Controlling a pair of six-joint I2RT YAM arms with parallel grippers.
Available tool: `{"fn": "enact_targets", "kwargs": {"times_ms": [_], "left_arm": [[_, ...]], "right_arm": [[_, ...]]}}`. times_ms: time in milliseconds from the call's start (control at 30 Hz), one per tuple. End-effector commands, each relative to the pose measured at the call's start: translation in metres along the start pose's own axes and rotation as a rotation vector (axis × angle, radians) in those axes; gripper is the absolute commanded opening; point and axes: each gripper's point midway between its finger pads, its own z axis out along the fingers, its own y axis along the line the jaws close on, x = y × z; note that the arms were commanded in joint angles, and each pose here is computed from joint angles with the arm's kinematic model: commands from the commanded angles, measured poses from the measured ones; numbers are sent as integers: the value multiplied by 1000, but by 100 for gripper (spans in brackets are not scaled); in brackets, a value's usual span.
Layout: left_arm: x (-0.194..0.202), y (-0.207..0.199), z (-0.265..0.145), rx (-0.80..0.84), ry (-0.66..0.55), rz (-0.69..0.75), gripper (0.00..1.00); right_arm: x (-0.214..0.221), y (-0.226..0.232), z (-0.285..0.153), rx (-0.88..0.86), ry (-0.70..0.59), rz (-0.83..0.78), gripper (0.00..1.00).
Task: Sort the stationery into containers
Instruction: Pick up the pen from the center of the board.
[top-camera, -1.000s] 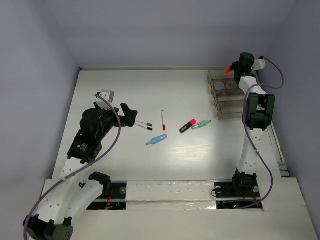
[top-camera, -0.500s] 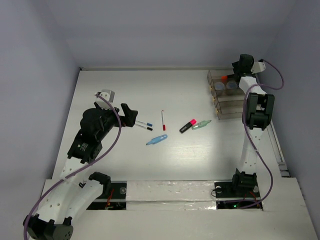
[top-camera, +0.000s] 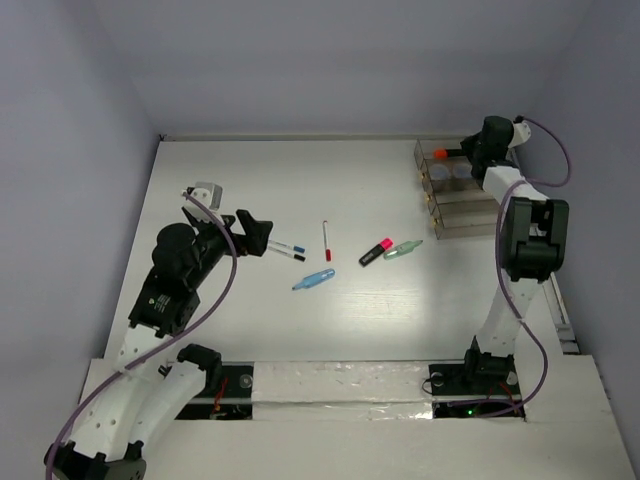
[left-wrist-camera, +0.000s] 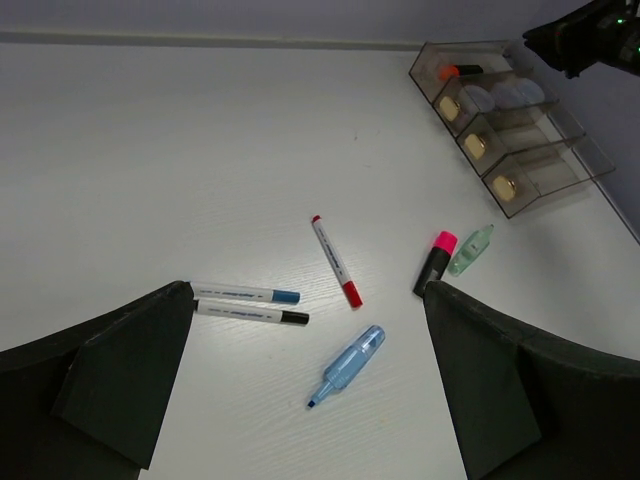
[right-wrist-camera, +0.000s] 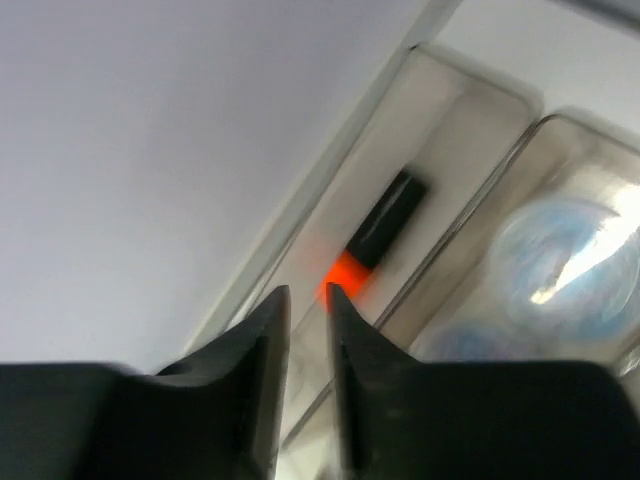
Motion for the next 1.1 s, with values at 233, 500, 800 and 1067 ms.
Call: {"fn": "enact_targets", "kwargs": {"times_ms": [233, 500, 800, 1067], "left_arm": [[-27, -11, -16, 43, -113, 18, 99], [-34, -15, -27, 63, -155, 19, 99], [-36, -20, -30, 84, -164, 18, 99], [-36, -21, -30, 91, -163, 19, 99]], "right_arm": [[130, 112, -224, -554, 319, -373, 17], [205, 48, -323, -514, 570, -664, 66], [234, -7, -322, -368, 657, -755, 66], [252, -30, -307, -290, 684, -775, 59]]}}
